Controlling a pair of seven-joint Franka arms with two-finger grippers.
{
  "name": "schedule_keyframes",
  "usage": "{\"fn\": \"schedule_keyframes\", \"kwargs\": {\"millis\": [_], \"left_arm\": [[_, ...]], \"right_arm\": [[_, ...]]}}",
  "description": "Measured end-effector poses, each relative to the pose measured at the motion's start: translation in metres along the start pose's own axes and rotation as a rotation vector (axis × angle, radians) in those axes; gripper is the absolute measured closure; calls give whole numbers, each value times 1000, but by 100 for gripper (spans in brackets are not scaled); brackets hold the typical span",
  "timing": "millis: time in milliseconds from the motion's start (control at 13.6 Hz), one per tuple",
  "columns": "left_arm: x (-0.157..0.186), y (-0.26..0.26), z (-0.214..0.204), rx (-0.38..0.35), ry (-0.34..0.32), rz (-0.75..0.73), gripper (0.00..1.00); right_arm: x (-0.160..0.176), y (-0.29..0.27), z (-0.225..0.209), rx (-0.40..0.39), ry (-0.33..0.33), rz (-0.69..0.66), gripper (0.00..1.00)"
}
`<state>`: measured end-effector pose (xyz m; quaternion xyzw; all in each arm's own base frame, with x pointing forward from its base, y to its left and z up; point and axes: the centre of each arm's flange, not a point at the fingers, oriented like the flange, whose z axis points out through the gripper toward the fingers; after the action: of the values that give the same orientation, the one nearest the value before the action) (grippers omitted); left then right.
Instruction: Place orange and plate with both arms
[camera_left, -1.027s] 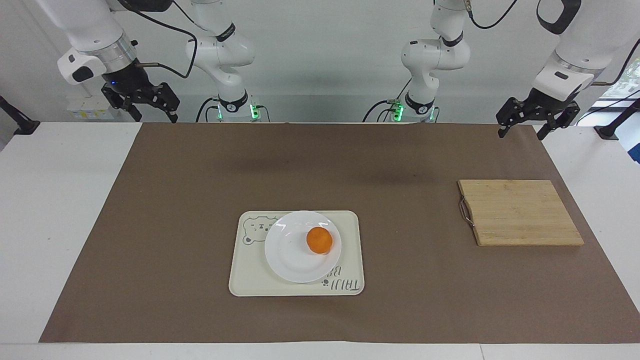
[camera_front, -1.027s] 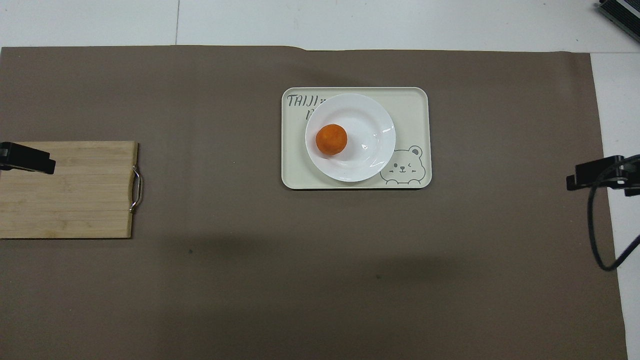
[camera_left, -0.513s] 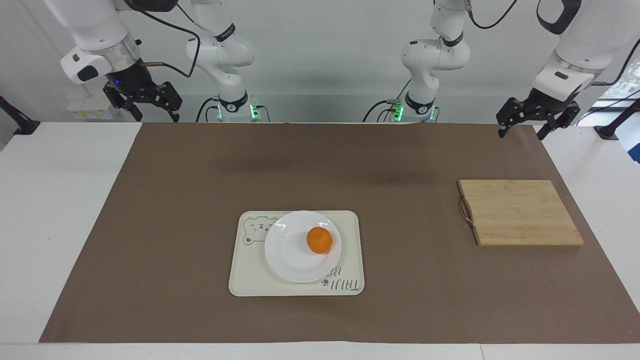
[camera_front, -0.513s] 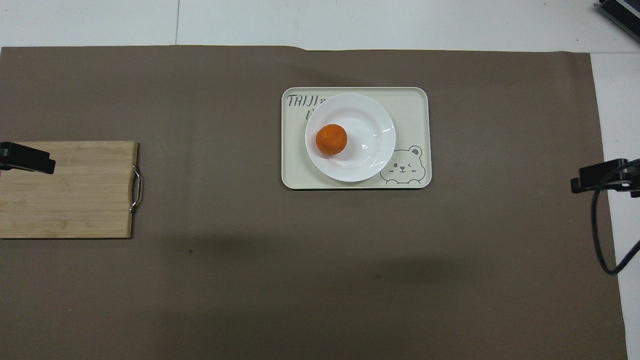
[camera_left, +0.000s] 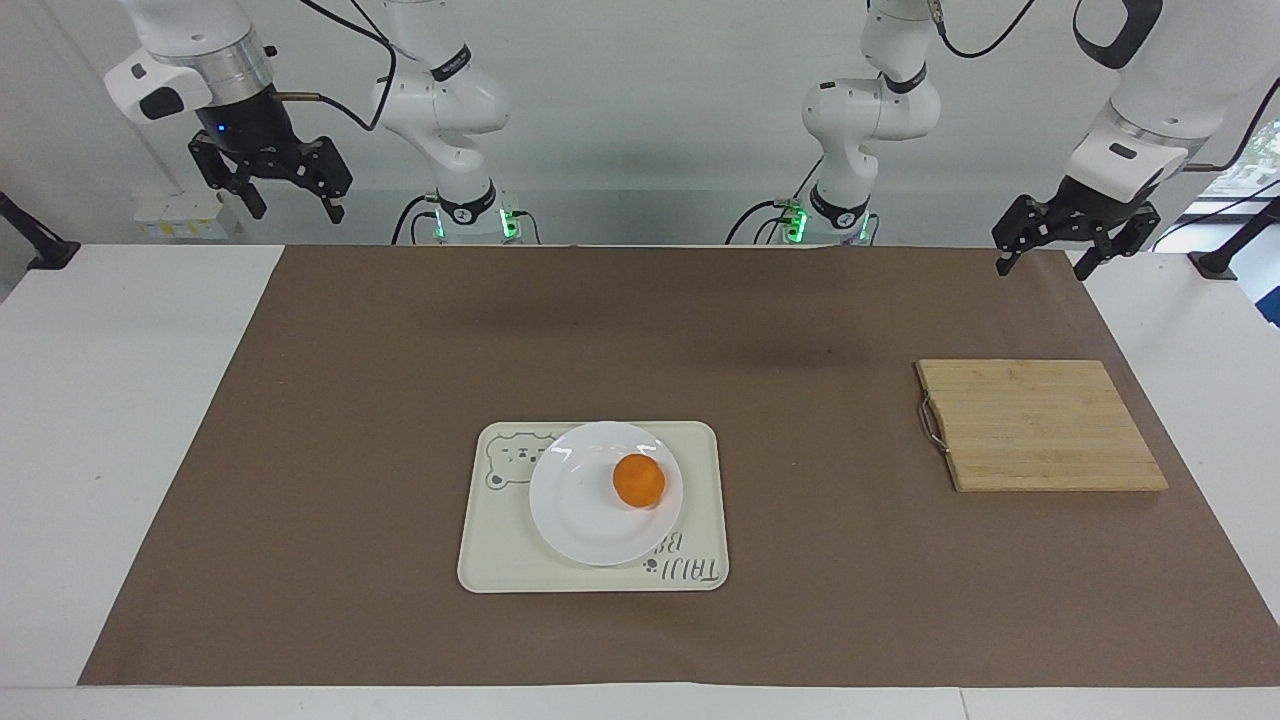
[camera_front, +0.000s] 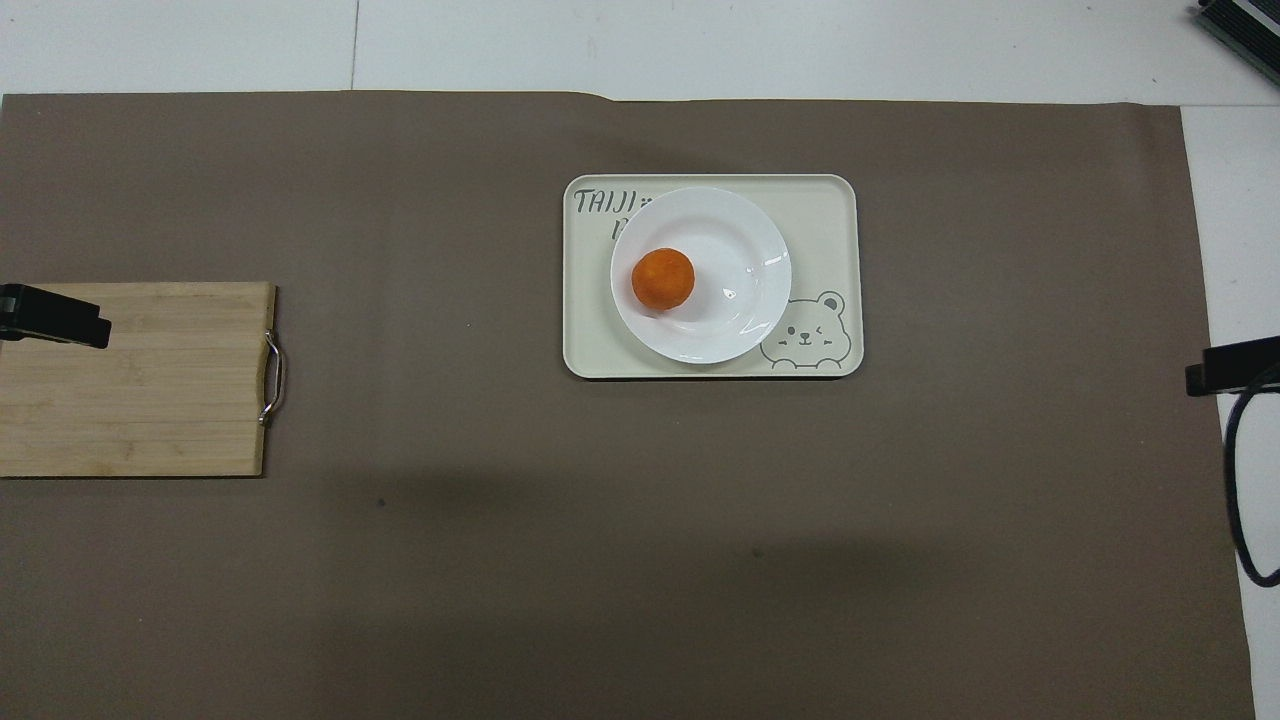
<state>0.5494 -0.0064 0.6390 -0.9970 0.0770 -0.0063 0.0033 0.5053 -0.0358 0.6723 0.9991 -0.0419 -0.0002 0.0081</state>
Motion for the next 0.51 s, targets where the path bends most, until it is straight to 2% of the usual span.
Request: {"fn": "schedule_keyframes", "kwargs": {"millis": [513], "left_arm": [[0, 0, 0, 0, 0, 0, 0]], "right_arm": [[0, -3, 1, 2, -2, -9, 0]]}}
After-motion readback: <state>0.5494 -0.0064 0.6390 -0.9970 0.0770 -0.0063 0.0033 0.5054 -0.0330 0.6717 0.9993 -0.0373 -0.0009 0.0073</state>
